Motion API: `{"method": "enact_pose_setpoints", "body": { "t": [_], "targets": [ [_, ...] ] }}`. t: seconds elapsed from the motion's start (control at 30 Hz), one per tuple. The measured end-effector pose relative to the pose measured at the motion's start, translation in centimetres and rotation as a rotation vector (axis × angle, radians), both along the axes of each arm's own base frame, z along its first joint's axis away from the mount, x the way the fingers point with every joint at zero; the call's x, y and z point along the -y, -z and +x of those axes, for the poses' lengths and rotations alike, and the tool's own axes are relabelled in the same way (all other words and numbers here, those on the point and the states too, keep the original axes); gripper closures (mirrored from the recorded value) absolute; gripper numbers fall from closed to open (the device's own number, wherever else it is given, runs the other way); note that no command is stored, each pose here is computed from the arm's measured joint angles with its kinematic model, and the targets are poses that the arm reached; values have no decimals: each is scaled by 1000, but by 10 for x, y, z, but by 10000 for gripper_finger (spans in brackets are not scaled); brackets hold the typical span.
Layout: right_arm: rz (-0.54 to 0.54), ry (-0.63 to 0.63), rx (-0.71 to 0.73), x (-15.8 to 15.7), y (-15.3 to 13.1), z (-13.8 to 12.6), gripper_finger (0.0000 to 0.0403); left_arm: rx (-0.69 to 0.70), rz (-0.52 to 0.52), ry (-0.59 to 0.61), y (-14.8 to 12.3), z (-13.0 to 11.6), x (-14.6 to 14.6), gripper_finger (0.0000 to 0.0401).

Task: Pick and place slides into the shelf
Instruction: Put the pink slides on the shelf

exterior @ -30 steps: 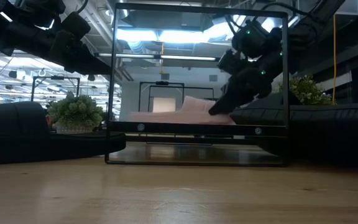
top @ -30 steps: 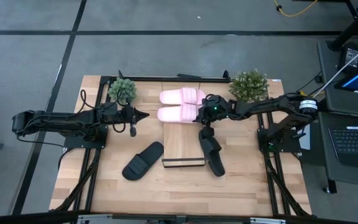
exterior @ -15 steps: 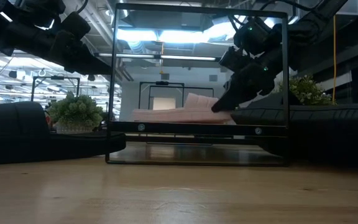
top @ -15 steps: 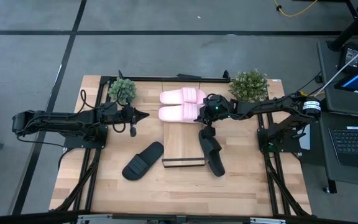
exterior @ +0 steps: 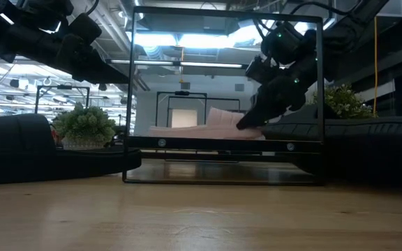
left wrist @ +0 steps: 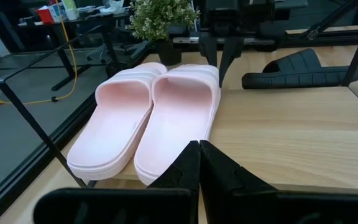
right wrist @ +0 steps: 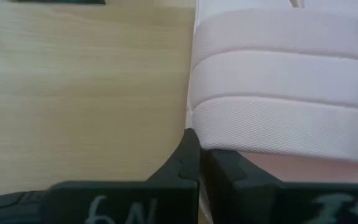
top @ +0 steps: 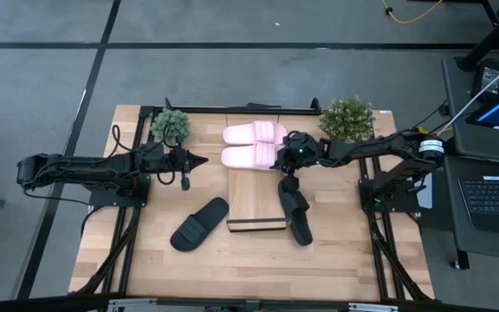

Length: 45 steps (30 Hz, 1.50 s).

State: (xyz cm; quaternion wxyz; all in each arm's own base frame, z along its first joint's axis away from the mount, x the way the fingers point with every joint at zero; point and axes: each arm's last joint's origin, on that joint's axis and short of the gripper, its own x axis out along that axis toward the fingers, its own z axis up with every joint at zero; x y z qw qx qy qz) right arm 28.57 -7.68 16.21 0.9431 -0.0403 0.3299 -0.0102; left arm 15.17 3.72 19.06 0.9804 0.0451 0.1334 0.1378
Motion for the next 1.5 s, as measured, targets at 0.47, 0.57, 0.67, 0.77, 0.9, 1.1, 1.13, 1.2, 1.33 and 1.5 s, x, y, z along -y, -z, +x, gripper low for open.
{"method": "enact_pose_setpoints", "body": {
  "t": [0.47,0.57,0.67,0.77,0.9,1.1,1.13,1.2,1.33,1.5],
  "targets": [
    [-5,8,-5,1,4,2,387,0,0,0,0,0,0,401],
    [-7,6,-5,1,4,2,383,0,0,0,0,0,0,401],
    [-16,16,-7,1,4,2,372,0,0,0,0,0,0,401],
    [-32,32,-16,2,4,1,355,0,0,0,0,0,0,401],
    [-48,26,-23,2,5,1,324,0,0,0,0,0,0,401],
    [-52,30,-25,2,5,1,279,0,0,0,0,0,0,401],
    [-52,30,-25,2,5,1,273,0,0,0,0,0,0,401],
    [-52,30,-26,2,5,1,263,0,0,0,0,0,0,401],
    [-45,29,-35,2,6,0,251,0,0,0,0,0,0,401],
    [-19,44,-49,1,5,-1,246,0,0,-1,0,0,0,401]
  ]
}}
